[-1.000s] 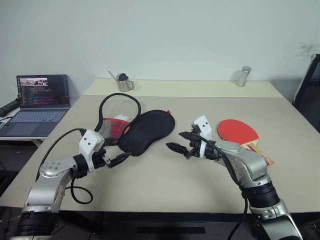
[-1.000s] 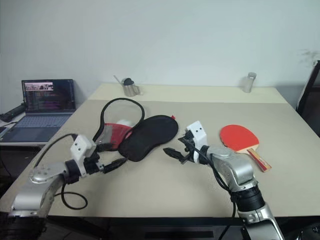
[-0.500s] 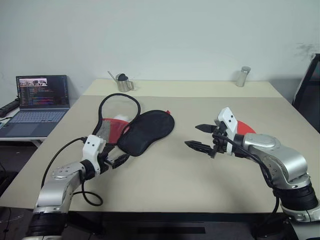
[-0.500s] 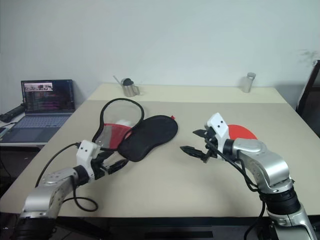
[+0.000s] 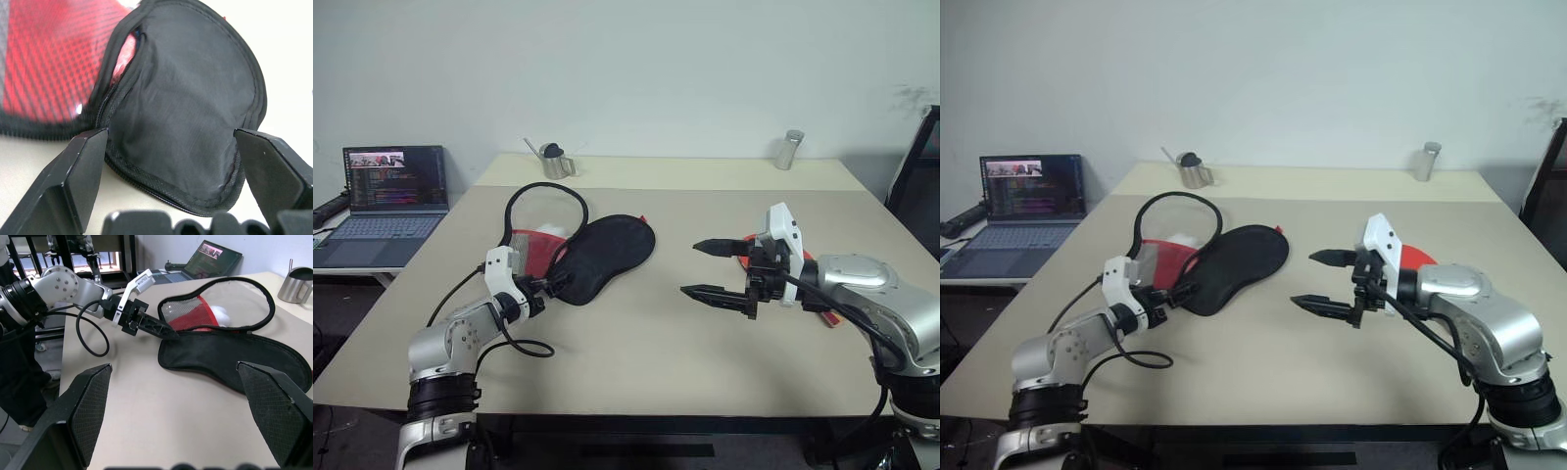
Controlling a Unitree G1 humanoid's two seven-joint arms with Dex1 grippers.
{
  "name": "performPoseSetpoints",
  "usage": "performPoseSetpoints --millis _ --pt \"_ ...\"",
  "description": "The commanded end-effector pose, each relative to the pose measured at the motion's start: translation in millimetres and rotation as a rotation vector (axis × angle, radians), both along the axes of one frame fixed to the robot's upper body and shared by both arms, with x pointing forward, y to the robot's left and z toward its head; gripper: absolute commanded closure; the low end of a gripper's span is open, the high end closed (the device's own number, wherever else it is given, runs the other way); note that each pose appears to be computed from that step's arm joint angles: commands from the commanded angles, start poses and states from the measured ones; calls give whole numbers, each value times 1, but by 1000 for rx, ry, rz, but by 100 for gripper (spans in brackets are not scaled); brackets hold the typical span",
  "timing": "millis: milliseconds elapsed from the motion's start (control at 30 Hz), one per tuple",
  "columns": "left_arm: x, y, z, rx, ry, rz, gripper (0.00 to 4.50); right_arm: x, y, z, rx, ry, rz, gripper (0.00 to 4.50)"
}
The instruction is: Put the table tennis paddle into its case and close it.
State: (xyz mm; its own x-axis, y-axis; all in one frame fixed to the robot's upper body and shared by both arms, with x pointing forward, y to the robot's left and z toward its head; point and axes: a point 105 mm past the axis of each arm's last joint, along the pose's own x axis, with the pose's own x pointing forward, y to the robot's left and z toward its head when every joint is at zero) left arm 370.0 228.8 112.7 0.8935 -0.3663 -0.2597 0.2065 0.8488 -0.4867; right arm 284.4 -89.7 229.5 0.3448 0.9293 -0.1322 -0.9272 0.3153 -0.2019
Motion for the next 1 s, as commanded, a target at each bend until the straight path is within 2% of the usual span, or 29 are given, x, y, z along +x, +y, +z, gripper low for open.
performPoseSetpoints --millis 33,200,367,500,767,1000 --pt "-3 2 16 -40 -35 26 0 -5 -3 12 13 -63 9 2" --pt "-1 4 16 -36 -29 51 0 -5 -5 9 13 -55 -5 2" --pt "2 7 34 -65 -103 77 0 -6 -7 9 12 -52 -9 2" --pt "3 19 25 -69 -73 139 0 -6 -8 8 10 -46 -12 2" --pt "1 13 15 -95 -23 121 0 -7 -9 7 -1 -38 -12 2" --pt "19 -3 5 -144 27 96 0 -4 -11 6 -5 -36 -23 2"
